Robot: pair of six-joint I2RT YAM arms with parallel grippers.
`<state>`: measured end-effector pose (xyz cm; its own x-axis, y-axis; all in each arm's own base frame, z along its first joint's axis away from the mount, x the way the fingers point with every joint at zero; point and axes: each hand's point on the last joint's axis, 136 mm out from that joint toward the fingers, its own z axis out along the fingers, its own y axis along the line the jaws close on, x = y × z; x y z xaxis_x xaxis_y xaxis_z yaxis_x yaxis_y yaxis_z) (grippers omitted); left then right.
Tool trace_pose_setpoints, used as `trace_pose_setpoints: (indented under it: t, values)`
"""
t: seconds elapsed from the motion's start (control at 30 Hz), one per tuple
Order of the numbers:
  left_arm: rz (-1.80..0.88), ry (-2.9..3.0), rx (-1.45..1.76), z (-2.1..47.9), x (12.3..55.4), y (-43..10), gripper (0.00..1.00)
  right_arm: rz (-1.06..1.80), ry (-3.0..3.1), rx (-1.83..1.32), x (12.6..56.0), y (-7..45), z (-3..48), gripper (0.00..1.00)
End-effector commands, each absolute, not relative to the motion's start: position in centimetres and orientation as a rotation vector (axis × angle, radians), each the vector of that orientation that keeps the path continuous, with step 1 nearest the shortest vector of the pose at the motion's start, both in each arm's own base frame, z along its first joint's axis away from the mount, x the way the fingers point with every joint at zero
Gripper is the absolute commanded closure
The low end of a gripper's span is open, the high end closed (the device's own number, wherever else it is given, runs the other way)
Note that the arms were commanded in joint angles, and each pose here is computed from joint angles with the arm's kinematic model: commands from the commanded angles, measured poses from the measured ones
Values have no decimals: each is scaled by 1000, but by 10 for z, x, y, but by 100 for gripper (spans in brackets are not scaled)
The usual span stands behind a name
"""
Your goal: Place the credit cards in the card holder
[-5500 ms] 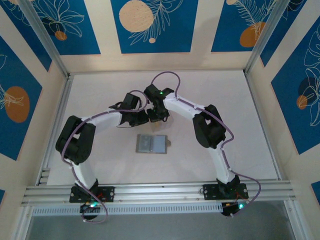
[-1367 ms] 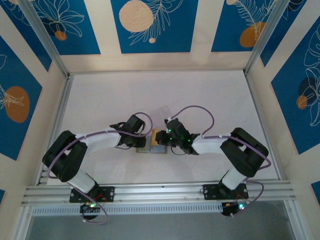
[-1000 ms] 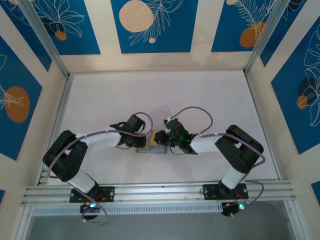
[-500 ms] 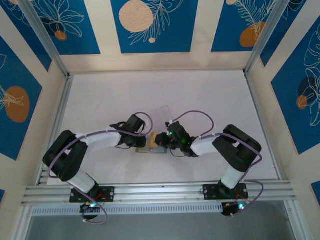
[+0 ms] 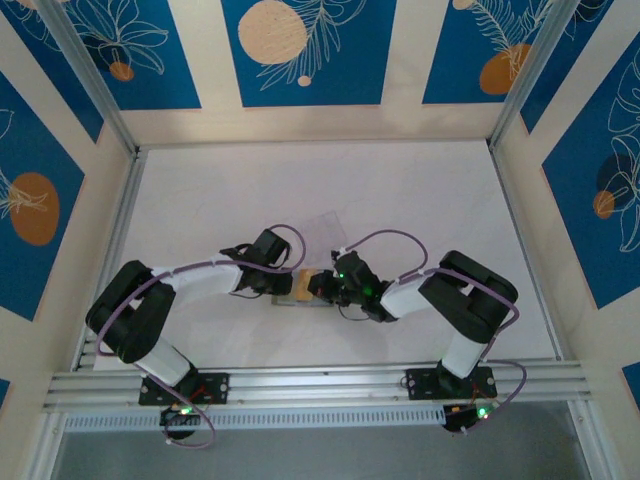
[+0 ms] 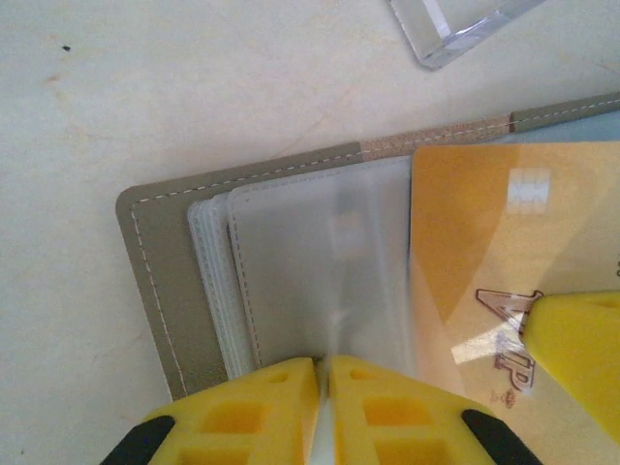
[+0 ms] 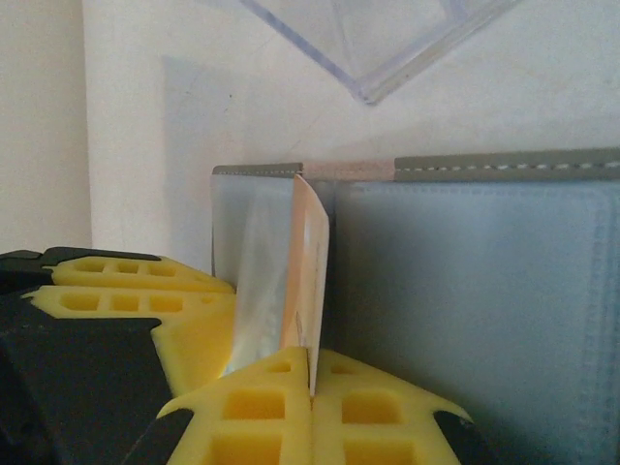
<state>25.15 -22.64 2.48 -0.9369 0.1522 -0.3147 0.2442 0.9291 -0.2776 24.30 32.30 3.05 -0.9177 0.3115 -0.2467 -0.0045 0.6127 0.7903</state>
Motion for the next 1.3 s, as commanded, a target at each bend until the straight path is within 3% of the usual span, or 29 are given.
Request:
trace_pose_setpoints:
  t: [0.0, 0.6, 1.27]
  values:
    - [-250, 2994, 309, -19, 214, -192, 87, 1012, 2650, 338, 217, 292, -20, 100]
    - [-247, 2995, 318, -19, 214, -192, 87, 1018, 2737, 370, 192, 286, -40, 100]
    - [-261, 2983, 314, -15, 217, -194, 87, 1138, 2902, 190, 195, 289, -14, 100]
